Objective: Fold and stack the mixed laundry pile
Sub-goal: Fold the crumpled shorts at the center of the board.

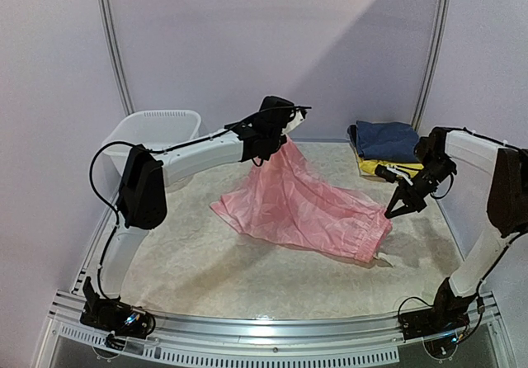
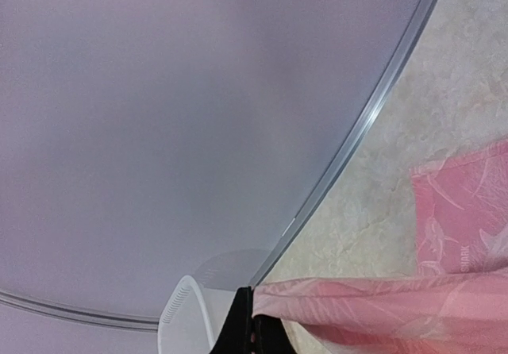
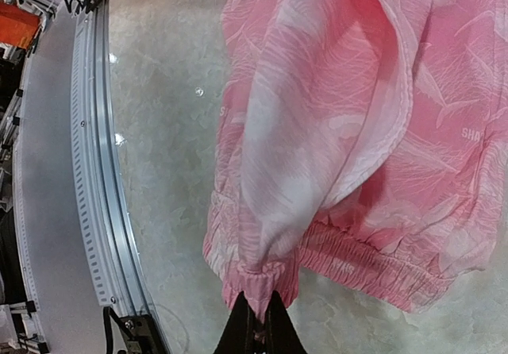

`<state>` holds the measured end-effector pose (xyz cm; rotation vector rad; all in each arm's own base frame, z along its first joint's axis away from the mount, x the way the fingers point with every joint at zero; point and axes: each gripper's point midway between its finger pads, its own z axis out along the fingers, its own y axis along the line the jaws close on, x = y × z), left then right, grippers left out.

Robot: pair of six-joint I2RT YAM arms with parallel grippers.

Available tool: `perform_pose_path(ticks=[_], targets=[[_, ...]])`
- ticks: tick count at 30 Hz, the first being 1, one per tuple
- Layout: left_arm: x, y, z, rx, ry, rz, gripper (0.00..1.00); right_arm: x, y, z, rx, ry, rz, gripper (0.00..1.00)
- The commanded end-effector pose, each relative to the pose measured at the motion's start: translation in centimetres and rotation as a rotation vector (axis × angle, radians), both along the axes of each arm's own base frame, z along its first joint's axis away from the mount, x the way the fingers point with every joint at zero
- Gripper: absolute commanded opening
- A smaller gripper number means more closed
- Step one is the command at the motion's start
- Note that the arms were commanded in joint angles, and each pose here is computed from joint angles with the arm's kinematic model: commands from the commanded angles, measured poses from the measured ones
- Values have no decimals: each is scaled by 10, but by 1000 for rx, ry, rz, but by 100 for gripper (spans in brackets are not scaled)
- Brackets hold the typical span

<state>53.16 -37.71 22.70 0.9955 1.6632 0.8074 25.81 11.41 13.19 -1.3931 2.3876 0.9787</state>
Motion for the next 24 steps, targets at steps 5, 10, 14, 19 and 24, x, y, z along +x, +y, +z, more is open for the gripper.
perform_pose_path(ticks=[5, 10, 14, 19, 24], targets=[[12, 23, -6, 45, 37, 30, 0, -17, -9, -5, 39, 305, -77, 0], [27, 32, -17, 41, 46, 58, 0, 11, -22, -22, 66, 367, -168, 0], [45, 38, -36, 13, 57, 77, 0, 35, -30, -38, 92, 412, -223, 0], [70, 29, -78, -67, 68, 58, 3, 72, -33, -63, 103, 420, -280, 0], [78, 43, -82, -134, 53, 131, 53, 94, -34, -81, 126, 504, -391, 13]])
